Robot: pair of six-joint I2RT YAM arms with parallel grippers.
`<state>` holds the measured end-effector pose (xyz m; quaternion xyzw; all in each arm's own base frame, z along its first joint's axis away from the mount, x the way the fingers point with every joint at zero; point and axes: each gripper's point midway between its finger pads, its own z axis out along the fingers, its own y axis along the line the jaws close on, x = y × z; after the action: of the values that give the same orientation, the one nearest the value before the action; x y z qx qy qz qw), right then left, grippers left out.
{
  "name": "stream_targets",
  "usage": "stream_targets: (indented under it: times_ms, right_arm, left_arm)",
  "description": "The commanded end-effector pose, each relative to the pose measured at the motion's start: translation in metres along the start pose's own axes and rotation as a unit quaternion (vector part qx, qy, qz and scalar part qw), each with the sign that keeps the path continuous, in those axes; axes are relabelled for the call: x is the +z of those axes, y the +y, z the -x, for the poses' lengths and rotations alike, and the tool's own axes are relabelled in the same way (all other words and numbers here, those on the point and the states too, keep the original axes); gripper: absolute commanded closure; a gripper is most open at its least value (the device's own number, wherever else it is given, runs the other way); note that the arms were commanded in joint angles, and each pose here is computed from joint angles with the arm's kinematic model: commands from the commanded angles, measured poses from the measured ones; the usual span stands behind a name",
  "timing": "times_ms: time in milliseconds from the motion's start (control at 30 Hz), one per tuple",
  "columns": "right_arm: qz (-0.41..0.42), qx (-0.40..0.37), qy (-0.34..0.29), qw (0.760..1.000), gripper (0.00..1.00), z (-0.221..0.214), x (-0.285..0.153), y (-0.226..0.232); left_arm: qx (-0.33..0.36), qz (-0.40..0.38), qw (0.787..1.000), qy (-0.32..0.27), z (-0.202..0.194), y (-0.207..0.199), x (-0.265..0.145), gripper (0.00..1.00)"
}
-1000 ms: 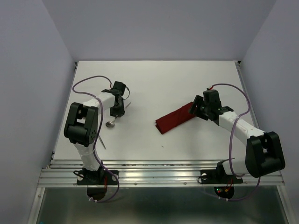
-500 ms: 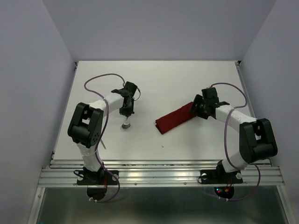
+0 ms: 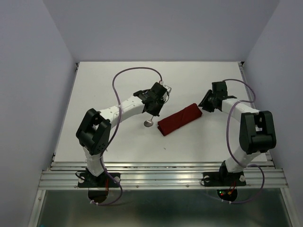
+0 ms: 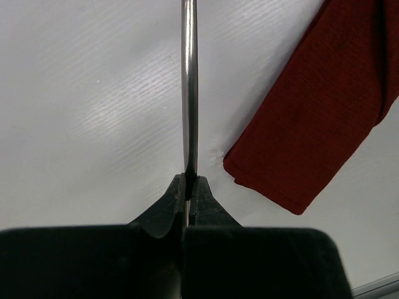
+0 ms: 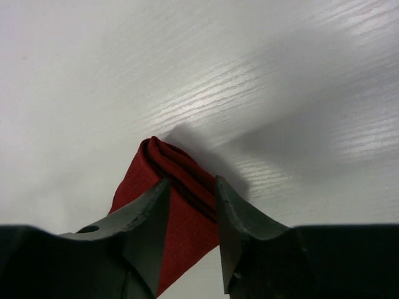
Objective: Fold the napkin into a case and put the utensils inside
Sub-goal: Move the spoon to the center of the board.
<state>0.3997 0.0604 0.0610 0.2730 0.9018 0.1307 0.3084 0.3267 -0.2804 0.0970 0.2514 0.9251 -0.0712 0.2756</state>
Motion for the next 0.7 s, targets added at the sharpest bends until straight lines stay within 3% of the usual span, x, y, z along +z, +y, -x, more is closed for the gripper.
stream_targets:
  times_ms: [0, 100, 233, 667]
  right_arm:
    - [0.001, 0.011, -0.009, 1.000, 0.64, 0.013, 0.012, 0.005]
    - [0.000, 0.010, 0.001, 1.000, 0.73, 0.011, 0.021, 0.005]
    - [0.030, 0.004, 0.033, 0.999, 0.77, -0.002, 0.031, 0.013]
    - [0.100, -0.006, 0.058, 0.993, 0.78, 0.000, 0.051, 0.058]
  left_arm:
    - [0.041, -0.015, 0.999, -0.020, 0.014, -0.012, -0.020, 1.00]
    - [0.050, -0.022, 0.998, -0.019, 0.013, -0.016, -0.026, 1.00]
    - [0.070, -0.051, 0.996, -0.012, 0.008, -0.027, -0.031, 1.00]
    - [0.090, -0.085, 0.992, 0.021, -0.005, -0.044, -0.025, 1.00]
